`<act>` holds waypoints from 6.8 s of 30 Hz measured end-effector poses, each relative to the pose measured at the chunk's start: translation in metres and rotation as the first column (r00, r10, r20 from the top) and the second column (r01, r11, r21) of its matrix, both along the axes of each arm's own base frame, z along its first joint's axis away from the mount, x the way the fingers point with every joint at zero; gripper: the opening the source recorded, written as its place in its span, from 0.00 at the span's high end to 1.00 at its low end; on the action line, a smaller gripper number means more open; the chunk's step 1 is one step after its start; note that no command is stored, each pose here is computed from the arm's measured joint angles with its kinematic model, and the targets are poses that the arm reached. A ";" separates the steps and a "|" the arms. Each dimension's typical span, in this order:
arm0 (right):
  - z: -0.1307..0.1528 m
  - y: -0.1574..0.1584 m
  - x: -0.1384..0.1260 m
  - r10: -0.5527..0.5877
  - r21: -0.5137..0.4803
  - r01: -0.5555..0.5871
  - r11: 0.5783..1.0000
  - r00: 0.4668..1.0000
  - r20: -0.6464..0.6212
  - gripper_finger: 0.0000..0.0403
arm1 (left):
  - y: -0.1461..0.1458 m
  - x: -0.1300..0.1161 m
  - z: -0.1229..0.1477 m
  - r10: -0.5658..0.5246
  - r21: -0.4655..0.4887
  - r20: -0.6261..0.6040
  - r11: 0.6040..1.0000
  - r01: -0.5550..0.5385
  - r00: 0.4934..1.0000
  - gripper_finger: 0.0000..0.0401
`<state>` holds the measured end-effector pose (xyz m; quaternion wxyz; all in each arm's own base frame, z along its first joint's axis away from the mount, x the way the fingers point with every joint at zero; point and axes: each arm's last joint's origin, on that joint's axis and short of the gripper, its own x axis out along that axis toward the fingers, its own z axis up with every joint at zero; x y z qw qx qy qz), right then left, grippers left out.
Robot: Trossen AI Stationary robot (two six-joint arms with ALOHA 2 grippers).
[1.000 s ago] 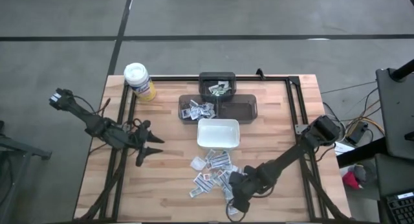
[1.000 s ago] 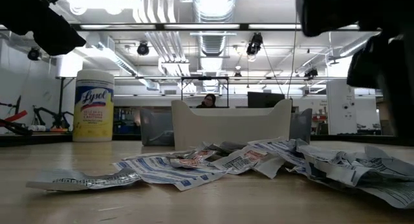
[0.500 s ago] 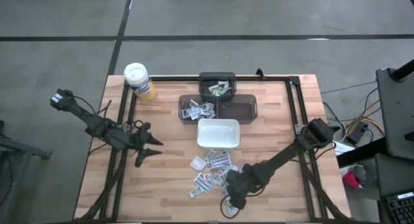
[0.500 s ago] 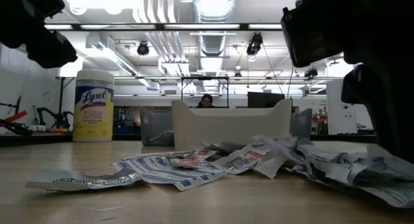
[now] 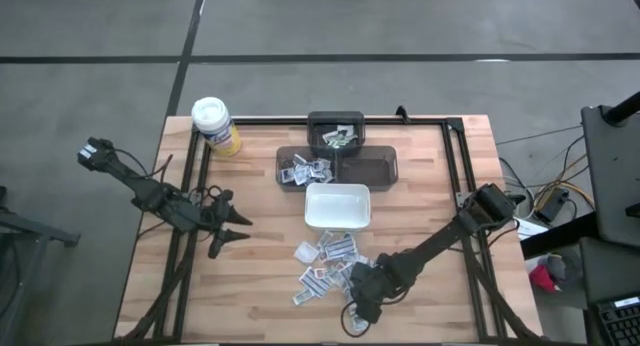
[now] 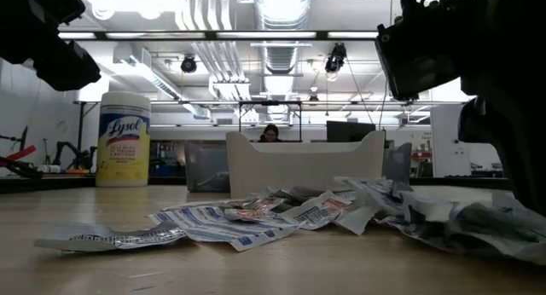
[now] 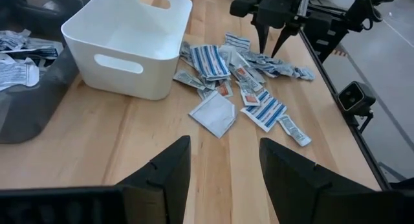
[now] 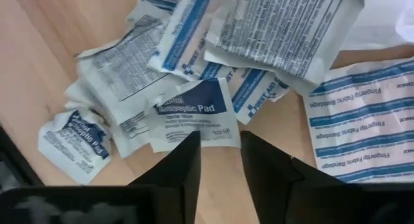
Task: Pick & Place First Aid Supplies
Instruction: Put the alcohol pad into the left black bin
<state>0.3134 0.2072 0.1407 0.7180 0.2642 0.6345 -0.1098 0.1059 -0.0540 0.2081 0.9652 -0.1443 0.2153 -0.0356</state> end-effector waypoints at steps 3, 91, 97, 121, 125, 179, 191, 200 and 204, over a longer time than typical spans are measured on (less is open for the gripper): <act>0.000 0.000 0.000 -0.006 -0.001 0.006 1.000 1.000 -0.003 0.80 | 0.000 0.000 0.000 0.001 0.000 0.001 1.000 -0.001 1.000 0.56; 0.116 -0.106 0.086 -0.191 0.186 0.070 0.980 0.591 0.784 0.98 | -0.001 0.000 0.000 -0.027 -0.010 -0.002 1.000 0.027 1.000 0.56; 0.123 -0.154 0.098 -0.200 0.113 0.202 0.973 0.492 0.847 0.98 | -0.001 0.000 0.000 -0.028 -0.011 0.001 1.000 0.028 1.000 0.56; 0.116 -0.271 0.090 -0.195 -0.186 0.509 0.840 0.605 0.772 0.98 | 0.000 0.000 0.000 -0.018 0.010 0.007 1.000 0.018 1.000 0.56; 0.121 -0.275 0.087 -0.190 -0.242 0.485 0.840 0.682 0.706 0.98 | 0.001 0.000 0.000 0.021 0.026 0.017 0.999 -0.022 1.000 0.56; 0.055 -0.335 0.091 -0.067 -0.362 0.251 0.898 0.891 0.449 0.96 | 0.006 0.001 0.000 0.163 0.121 0.064 0.978 -0.170 0.985 0.56; 0.058 -0.344 0.088 -0.092 -0.358 0.279 0.891 0.884 0.459 0.73 | 0.013 -0.003 -0.009 0.172 0.150 0.089 0.971 -0.184 0.981 0.56; 0.095 -0.331 0.081 -0.061 -0.356 0.290 0.889 0.843 0.535 0.68 | 0.019 -0.015 -0.004 0.101 0.134 0.186 0.983 -0.127 0.977 0.56; 0.116 -0.317 0.076 -0.021 -0.359 0.275 0.892 0.819 0.574 0.68 | 0.020 -0.020 0.000 0.030 0.137 0.230 0.989 -0.063 0.973 0.56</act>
